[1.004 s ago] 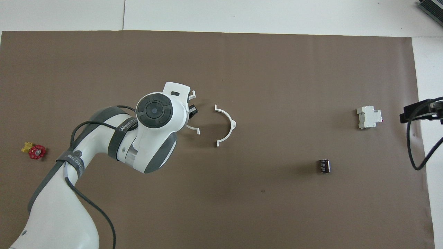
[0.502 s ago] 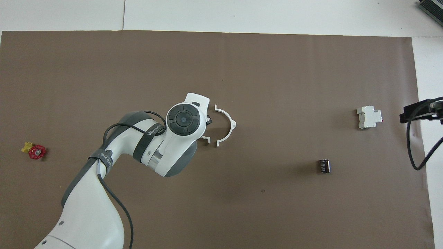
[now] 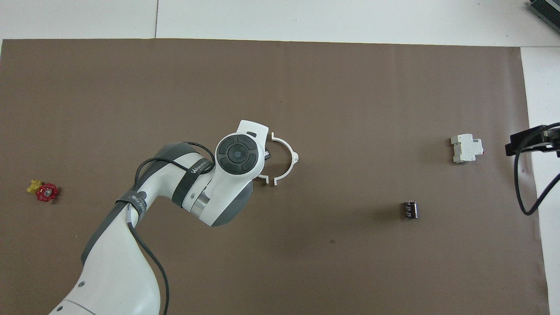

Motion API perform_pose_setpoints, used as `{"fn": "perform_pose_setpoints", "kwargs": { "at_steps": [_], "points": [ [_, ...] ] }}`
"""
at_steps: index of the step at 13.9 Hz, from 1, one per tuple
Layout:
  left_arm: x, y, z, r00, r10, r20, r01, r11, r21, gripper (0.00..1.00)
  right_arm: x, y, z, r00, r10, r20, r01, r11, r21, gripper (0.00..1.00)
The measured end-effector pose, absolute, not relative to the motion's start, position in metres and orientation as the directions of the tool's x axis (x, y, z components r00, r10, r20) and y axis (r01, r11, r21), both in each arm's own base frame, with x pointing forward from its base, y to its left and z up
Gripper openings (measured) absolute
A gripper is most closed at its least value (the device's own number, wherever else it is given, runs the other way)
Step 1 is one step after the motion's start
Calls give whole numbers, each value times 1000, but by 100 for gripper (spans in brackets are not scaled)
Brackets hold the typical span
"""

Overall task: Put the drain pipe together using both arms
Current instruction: 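Press the held half-ring onto the centre half-ring's ends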

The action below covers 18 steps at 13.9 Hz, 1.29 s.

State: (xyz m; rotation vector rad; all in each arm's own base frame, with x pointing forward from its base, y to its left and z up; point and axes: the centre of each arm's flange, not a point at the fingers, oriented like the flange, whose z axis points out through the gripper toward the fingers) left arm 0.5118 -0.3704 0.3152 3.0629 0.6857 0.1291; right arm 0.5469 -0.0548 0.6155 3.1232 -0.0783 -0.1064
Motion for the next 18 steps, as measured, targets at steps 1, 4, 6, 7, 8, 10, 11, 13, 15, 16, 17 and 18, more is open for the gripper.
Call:
{"fn": "perform_pose_setpoints", "kwargs": {
  "at_steps": [1,4,6,7,8,10,11,13,15,16,17,18],
  "points": [
    [512,-372,316,897,434,82,433,-901,23,7,547,-55,616,996,-51,-68,-50,-999,17,100],
    [511,-375,318,893,441,87,440,-897,35,7,547,-55,616,996,-51,-68,-50,-999,17,100],
    [512,-376,319,892,443,92,440,-897,47,7,547,-55,616,996,-51,-68,-50,-999,17,100],
    [512,-377,319,892,443,93,441,-896,49,7,547,-55,615,996,-51,-68,-49,-999,17,100],
    [512,-377,320,891,443,93,441,-896,50,7,547,-55,615,996,-51,-68,-49,-999,17,100],
    [510,-378,318,893,440,92,438,-898,47,7,547,-55,615,996,-51,-68,-50,-999,17,100],
    [508,-379,316,895,436,90,434,-900,44,7,547,-55,615,996,-51,-68,-49,-999,17,100],
    [503,-384,313,900,426,87,425,-905,38,7,547,-55,615,996,-51,-68,-49,-999,17,100],
    [500,-387,312,903,421,86,420,-907,35,7,547,-55,615,996,-51,-68,-49,-999,17,100],
    [500,-387,312,903,420,86,419,-907,35,7,547,-55,615,996,-50,-68,-49,-999,17,100],
    [500,-387,312,903,420,86,419,-907,34,7,547,-55,615,996,-51,-68,-49,-999,17,100],
    [500,-387,312,903,420,86,419,-907,34,7,547,-55,615,996,-51,-68,-49,-999,17,100]
  ]
}}
